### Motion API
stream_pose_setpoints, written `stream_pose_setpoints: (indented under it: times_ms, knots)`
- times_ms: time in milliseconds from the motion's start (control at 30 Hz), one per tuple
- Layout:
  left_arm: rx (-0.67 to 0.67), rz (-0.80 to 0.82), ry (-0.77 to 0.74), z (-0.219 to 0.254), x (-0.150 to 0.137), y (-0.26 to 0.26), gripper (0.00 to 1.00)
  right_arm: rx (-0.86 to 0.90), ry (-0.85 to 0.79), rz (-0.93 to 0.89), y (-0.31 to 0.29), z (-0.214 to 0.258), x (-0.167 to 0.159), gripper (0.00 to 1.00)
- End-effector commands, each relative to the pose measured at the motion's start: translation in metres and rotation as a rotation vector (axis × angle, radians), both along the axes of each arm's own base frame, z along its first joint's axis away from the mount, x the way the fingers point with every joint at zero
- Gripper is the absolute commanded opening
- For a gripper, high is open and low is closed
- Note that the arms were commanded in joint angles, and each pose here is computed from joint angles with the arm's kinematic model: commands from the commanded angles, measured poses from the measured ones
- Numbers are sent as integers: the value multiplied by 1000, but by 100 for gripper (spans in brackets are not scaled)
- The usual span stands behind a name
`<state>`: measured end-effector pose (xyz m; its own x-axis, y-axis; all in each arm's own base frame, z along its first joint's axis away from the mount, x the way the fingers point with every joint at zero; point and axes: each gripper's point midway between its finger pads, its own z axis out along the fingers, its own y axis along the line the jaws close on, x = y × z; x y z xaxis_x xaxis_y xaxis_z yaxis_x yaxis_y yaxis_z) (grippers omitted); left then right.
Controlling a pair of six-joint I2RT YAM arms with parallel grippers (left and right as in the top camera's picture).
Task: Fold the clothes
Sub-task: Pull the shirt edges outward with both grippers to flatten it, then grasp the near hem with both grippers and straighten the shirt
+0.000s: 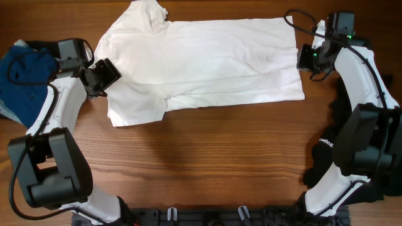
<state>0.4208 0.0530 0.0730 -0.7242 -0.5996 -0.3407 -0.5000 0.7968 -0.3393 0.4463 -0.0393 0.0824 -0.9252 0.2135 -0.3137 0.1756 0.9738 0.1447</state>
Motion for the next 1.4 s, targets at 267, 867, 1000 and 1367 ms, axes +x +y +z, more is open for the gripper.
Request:
stream_pose_setpoints:
  times_ms: [267,867,1000,1367]
  knots:
    - [-91,-338,182,-31,-52,-117,66,25,141,15,10,-79,-42,11]
    - [203,-432,261,-79,-72,-137,4,25,152,18,11,-95,-53,14]
    - [312,-378,167,-46,-48,-122,4,25,151,18,11,-95,-52,13]
    - [378,-261,-282,30,46,-127,70,26,154,18,11,-95,-53,13]
